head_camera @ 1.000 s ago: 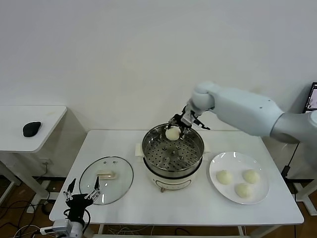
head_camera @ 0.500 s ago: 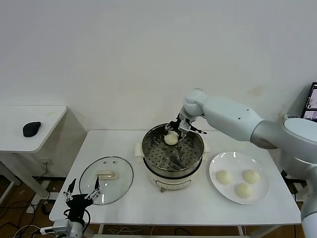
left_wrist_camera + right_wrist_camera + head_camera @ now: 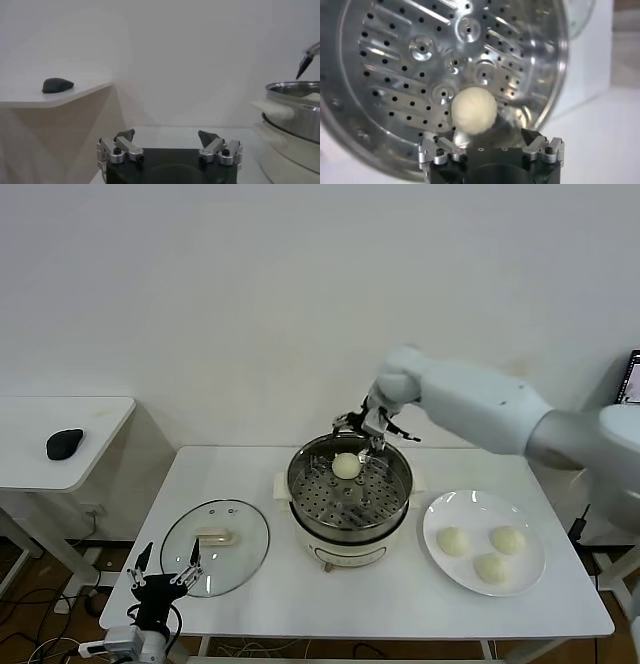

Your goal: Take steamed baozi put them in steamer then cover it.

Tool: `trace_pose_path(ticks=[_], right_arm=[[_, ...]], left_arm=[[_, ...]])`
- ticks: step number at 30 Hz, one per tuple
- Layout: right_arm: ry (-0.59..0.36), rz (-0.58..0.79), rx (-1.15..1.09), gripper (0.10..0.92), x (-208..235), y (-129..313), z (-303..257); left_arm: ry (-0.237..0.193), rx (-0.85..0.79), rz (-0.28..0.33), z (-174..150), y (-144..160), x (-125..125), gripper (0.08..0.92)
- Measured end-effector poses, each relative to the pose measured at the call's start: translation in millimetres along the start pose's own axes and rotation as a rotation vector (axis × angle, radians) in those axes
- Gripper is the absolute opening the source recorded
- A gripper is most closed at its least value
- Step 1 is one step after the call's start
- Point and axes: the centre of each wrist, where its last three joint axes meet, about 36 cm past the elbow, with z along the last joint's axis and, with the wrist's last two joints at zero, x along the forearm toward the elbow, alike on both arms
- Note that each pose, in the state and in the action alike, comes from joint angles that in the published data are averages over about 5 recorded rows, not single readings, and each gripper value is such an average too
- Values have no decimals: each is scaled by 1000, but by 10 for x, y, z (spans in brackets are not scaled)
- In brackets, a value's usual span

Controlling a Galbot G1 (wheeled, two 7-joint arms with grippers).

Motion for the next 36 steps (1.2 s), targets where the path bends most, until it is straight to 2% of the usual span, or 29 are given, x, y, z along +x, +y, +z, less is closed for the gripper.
trace_pose_path(ticks=[8, 16, 25, 36], right_arm=[[48, -5, -334, 823, 576, 591, 28], [74, -51, -556, 823, 820, 1445, 102], [104, -115, -689, 823, 669, 2216, 131], [124, -165, -759, 823, 163, 2724, 122]], left_arm=[[-12, -5, 10, -60, 0, 9, 823], [-19, -14, 5, -83, 28, 26, 823], [-20, -19, -2, -66, 35, 6, 823], [-15, -27, -7, -55, 52, 27, 823]])
